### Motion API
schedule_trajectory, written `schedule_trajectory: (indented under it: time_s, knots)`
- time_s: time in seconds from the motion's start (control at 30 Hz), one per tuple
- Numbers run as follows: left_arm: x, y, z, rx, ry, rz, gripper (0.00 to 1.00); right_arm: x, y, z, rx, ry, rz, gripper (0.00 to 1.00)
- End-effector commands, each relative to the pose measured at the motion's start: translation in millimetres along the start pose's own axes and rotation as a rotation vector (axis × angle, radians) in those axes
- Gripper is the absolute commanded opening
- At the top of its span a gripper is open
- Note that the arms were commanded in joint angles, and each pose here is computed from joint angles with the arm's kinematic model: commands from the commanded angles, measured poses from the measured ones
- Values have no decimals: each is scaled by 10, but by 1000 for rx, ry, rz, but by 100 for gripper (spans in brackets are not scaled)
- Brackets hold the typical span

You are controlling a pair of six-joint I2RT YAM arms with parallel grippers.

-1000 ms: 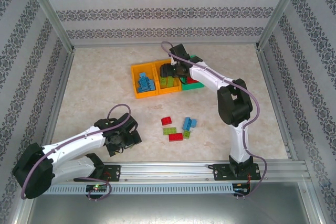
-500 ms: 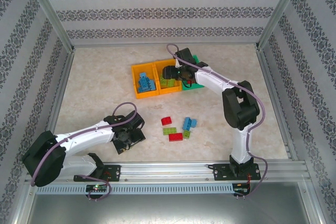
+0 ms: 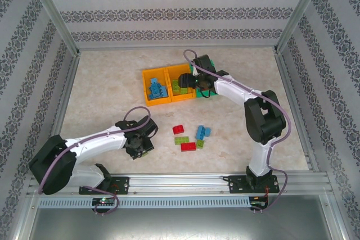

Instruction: Sort the legos into containers by color

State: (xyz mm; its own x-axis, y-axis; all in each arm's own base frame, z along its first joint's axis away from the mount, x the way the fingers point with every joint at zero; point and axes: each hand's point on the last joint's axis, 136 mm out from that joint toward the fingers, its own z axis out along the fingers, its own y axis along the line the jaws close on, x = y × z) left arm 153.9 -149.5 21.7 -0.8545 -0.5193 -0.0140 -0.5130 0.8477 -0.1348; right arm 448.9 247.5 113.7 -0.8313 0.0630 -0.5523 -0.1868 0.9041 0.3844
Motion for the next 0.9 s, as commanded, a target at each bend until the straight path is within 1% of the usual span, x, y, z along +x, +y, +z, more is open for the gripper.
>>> schedule_trajectory:
  time_s: [0.0, 0.13, 0.27, 0.4, 0.5, 0.67, 0.73, 0.87]
  knots:
    - [-41, -78, -31, 4, -28, 52, 47, 4, -17, -102, 0, -2, 2, 76]
    - [-62, -77, -42, 1, -40, 70, 44, -19, 1, -152, -5, -11, 1, 76]
    - [-98, -94, -74, 0, -57, 97, 38, -17, -22, -210, 9, -17, 0, 77]
    - [-164, -191, -141, 8, -80, 140, 33, -8, -80, -298, 29, -28, 5, 77]
    - [-238, -338, -212, 33, -98, 189, 33, 15, -172, -404, 62, -53, 6, 78]
    - [-513, -750, -461, 92, -182, 291, 31, 192, -484, -562, 133, -69, 24, 79]
    - [-666, -1003, -589, 123, -215, 342, 31, 307, -623, -631, 159, -63, 46, 79]
    - [-963, -1585, -838, 178, -282, 473, 29, 567, -731, -763, 172, -48, 65, 78]
